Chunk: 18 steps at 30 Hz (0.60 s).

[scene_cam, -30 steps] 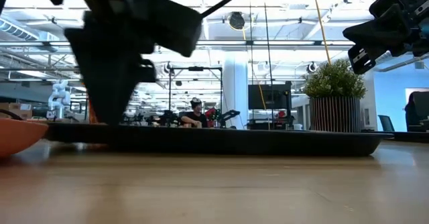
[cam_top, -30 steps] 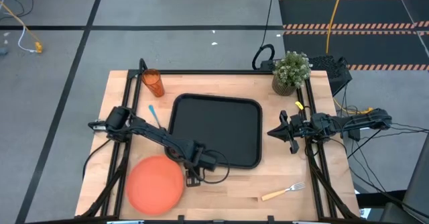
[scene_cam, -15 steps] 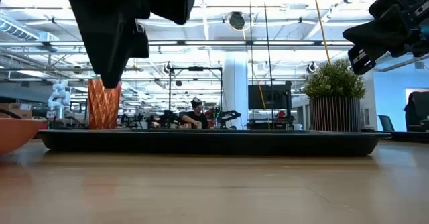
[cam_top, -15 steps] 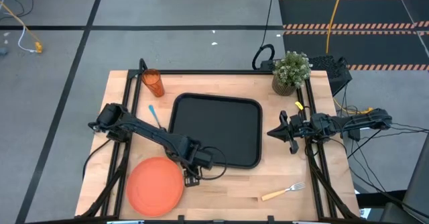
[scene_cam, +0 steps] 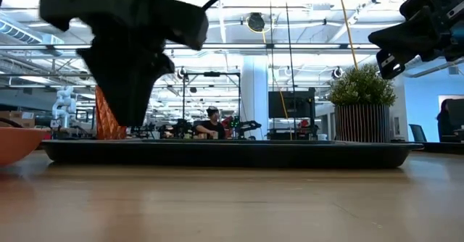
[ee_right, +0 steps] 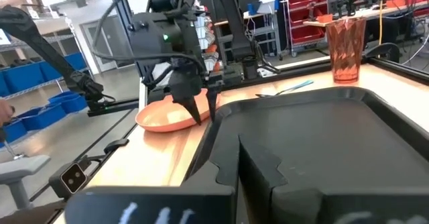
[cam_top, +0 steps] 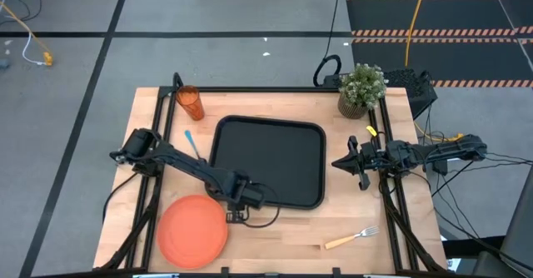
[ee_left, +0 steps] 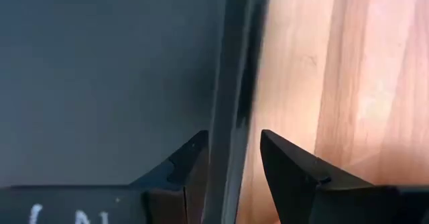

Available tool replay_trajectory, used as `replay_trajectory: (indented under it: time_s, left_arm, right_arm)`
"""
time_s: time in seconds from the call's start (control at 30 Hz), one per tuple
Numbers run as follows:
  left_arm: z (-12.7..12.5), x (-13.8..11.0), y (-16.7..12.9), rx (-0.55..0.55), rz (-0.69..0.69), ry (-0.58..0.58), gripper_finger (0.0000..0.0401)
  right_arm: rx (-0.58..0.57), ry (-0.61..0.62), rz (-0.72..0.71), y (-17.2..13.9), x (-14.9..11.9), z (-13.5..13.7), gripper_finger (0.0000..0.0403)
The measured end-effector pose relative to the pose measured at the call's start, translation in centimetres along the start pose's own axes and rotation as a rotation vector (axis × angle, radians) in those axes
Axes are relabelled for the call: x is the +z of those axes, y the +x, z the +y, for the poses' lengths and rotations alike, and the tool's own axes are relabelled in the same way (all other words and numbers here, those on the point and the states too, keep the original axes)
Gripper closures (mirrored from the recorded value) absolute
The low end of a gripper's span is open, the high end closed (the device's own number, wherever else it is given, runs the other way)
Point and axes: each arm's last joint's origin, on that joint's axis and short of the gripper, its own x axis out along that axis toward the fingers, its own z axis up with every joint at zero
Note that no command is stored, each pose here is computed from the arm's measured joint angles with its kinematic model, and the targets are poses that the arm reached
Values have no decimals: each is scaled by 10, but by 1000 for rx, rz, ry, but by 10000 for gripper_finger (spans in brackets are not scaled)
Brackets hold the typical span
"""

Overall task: Pick and place plate/cup/fork/spoon on tray
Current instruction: Adjust the black serving tray

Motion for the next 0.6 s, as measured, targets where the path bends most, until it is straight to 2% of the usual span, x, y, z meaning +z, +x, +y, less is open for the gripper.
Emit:
replay_trajectory:
  time_s: [0.07, 0.2, 0.4, 0.6]
  left_arm:
    - [-2, -1, 9, -43, -30, 26, 263]
    - [-2, 1, 15, -43, -80, 21, 263]
    - [5, 2, 23, -50, -112, -73, 263]
    - [6, 4, 27, -145, -126, -175, 263]
  right_arm:
    - [0, 6, 0, 0, 0, 0, 403]
    - [-1, 11, 5, 0, 0, 0, 403]
    - [-1, 36, 7, 0, -1, 0, 403]
    - [-1, 37, 7, 0, -1, 0, 403]
